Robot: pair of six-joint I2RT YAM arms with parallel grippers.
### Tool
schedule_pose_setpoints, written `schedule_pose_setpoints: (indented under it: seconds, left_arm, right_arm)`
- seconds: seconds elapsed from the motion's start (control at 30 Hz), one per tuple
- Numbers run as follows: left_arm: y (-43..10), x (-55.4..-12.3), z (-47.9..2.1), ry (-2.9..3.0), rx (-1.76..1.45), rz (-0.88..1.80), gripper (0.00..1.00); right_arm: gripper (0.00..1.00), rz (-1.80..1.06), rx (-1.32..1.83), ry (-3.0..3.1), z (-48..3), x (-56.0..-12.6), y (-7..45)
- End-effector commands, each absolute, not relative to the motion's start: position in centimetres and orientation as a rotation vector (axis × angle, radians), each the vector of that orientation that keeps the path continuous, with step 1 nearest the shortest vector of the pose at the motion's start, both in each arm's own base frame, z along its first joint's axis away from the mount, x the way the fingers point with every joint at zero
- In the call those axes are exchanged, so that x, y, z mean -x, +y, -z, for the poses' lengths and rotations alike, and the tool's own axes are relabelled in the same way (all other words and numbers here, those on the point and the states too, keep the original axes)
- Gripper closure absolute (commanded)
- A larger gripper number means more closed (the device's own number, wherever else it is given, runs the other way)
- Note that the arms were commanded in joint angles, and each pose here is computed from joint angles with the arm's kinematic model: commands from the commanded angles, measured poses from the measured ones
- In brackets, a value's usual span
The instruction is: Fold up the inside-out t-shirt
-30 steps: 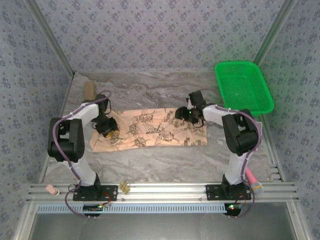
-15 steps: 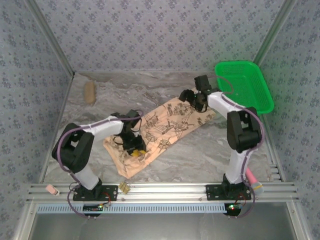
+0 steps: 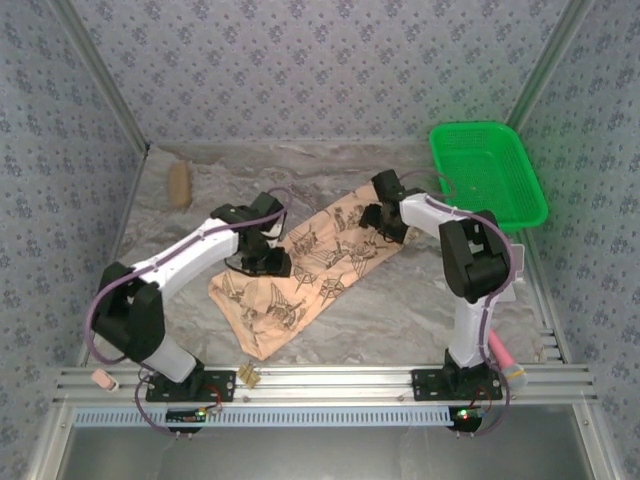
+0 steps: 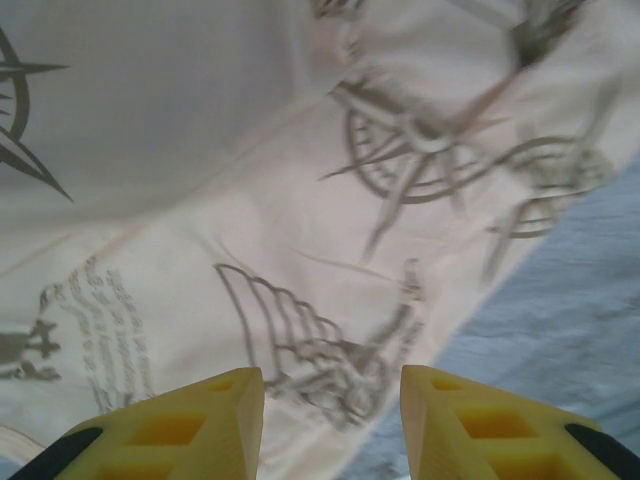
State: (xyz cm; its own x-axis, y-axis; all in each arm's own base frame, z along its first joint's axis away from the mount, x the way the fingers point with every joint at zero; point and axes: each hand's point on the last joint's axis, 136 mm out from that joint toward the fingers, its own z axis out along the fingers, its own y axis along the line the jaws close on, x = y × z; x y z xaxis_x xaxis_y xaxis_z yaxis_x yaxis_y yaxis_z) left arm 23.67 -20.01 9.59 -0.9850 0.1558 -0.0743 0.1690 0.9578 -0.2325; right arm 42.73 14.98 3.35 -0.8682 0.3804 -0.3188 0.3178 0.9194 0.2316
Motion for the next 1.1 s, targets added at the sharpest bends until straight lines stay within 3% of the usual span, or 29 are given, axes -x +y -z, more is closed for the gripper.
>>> schedule_pose_setpoints:
  seconds: [0.0, 0.27, 0.4, 0.73, 0.93, 1.07]
  left_arm:
    - [-18.7, -23.0, -6.1, 3.113, -0.340, 0.235, 0.60]
    - [-25.3, -21.7, -4.5, 3.013, -0.460, 0.545, 0.62]
    - [-26.6, -21.2, -4.0, 3.061, -0.544, 0.355, 0.62]
    - [-37.7, -17.5, 0.2, 3.137, -0.685, 0.563, 0.63]
    - [-44.9, -16.3, -3.2, 2.983, -0.960, 0.710, 0.62]
    - [-46.1, -15.6, -8.0, 2.898, -1.052, 0.870, 0.61]
  right_arm:
    - [0.21, -0.095, -0.454, 2.737, -1.6, -43.6, 14.6]
    - [0.21, -0.159, -0.208, 2.714, -0.1, -47.5, 18.1]
    - [0.21, -0.195, -0.140, 2.708, -0.6, -49.4, 19.3]
    - [0.20, -0.478, -0.086, 2.637, -2.0, -53.6, 23.1]
    - [0.20, -0.834, -0.104, 2.560, -5.9, -55.3, 25.9]
    - [0.20, -0.928, -0.094, 2.540, -10.0, -54.9, 25.4]
